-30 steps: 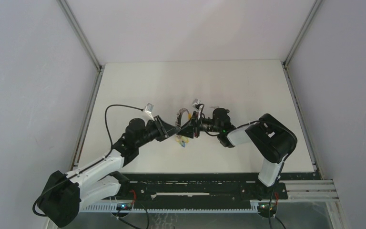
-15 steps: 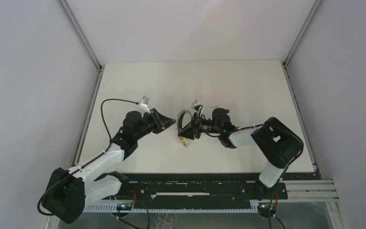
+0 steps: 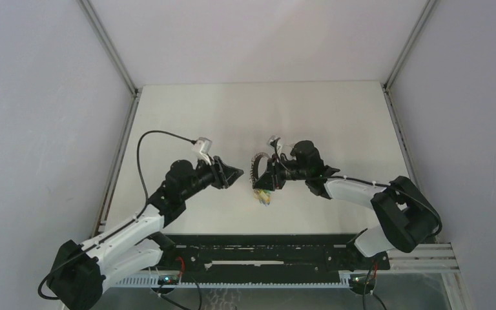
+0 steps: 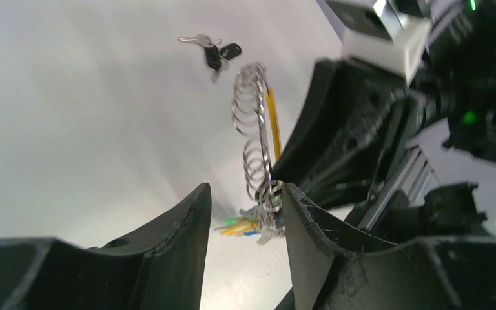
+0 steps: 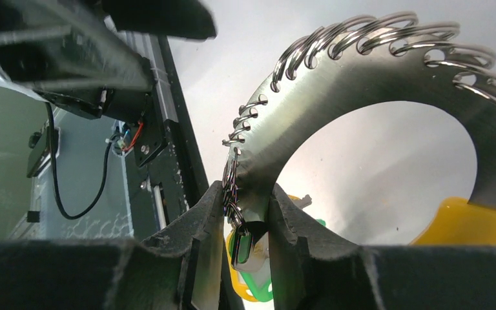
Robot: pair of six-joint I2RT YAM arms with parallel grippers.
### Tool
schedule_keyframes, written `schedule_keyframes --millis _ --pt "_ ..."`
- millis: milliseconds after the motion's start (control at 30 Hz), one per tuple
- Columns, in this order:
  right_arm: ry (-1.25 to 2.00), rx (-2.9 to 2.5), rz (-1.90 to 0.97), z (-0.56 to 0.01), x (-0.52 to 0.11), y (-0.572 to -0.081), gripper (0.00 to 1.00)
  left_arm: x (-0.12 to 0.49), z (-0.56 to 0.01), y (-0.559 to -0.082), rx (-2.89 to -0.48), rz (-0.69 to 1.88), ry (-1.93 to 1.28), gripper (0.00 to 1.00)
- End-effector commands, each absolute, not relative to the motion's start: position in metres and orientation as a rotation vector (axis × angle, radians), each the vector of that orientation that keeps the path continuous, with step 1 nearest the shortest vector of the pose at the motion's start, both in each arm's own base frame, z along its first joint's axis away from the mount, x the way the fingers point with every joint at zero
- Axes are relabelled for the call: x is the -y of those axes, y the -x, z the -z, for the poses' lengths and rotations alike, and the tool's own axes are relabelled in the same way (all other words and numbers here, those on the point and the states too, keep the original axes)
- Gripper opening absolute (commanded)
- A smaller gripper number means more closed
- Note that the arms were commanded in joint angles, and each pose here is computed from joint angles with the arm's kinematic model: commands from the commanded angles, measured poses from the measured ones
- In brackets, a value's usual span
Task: Put the keys on the keyring
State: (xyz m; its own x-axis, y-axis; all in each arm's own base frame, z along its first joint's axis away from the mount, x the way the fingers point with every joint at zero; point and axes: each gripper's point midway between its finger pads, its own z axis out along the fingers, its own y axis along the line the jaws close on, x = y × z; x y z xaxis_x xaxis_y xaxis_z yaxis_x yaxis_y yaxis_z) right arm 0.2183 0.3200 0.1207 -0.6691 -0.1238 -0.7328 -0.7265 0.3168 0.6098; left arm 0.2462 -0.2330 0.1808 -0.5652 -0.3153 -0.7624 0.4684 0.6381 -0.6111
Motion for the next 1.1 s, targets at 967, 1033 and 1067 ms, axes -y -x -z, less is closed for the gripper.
schedule_keyframes --millis 967,1033,1067 --pt "0.512 -1.814 -2.009 -0.217 -0.320 -0.218 0.00 0.241 -0.198 -0.225 -1.398 0.822 -0.512 0.42" --pt "0.507 -1.851 -1.976 -0.211 -0.320 -0.219 0.00 0.240 -0.203 -0.224 -1.338 0.811 -0.519 0.41" --pt "0.508 -1.864 -1.961 -0.208 -0.321 -0.218 0.00 0.240 -0.206 -0.224 -1.316 0.806 -0.526 0.41"
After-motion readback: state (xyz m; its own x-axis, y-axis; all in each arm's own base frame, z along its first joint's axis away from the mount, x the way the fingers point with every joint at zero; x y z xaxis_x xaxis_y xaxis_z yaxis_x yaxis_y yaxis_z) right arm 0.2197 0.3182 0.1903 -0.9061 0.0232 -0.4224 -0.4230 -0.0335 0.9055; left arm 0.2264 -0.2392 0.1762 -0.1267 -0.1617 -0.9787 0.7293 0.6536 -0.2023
